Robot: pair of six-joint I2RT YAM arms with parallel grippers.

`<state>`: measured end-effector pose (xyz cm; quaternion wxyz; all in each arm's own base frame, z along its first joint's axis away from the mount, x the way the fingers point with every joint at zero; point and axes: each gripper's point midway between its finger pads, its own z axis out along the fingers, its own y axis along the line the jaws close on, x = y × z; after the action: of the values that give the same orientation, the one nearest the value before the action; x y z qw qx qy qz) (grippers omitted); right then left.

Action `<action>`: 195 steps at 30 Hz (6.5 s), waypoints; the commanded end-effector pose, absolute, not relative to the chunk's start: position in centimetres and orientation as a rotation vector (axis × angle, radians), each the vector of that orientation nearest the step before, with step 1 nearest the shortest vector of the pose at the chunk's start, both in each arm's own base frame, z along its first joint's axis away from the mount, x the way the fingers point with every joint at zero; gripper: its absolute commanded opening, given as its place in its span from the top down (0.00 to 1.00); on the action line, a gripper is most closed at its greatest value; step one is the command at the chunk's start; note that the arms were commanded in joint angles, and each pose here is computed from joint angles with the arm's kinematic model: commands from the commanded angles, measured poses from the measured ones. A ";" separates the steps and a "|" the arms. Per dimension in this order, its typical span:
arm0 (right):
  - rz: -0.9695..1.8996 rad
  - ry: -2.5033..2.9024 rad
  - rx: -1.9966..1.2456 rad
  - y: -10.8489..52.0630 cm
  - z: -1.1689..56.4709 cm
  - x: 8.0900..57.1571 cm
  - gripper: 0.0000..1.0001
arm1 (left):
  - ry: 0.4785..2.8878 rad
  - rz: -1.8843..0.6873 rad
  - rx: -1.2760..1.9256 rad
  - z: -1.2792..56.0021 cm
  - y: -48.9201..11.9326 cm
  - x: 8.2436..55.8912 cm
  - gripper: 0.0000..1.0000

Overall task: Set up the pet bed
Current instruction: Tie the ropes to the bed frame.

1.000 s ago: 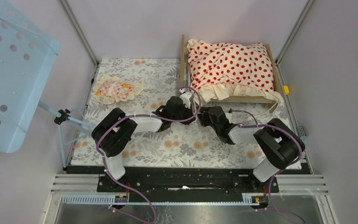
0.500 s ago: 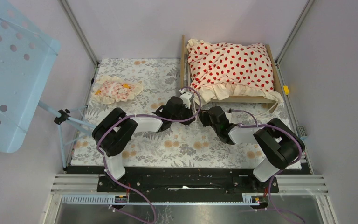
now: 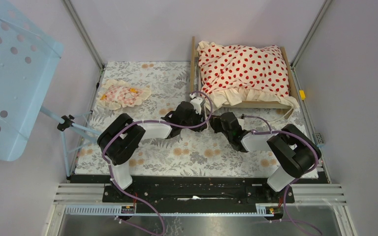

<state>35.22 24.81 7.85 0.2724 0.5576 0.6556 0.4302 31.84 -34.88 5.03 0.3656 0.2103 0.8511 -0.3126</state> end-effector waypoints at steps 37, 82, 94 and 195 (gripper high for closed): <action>1.172 1.723 1.497 24.0 7.6 35.7 1.00 | 2.154 -0.767 0.420 9.0 -34.3 34.5 0.64; 1.324 1.768 1.388 26.3 9.1 35.9 1.00 | 2.114 -0.714 0.286 11.8 -30.8 36.3 0.70; 1.337 1.807 1.412 26.6 7.5 35.5 1.00 | 2.104 -0.685 0.391 10.2 -30.2 35.6 0.71; 0.876 2.163 1.016 23.8 1.0 34.9 1.00 | 2.129 -0.448 0.337 6.9 -34.7 38.1 0.87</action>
<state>34.61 24.14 1.12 0.2900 0.3797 0.8146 0.3290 37.03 -33.69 5.66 0.4374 0.1361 0.8722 -0.1718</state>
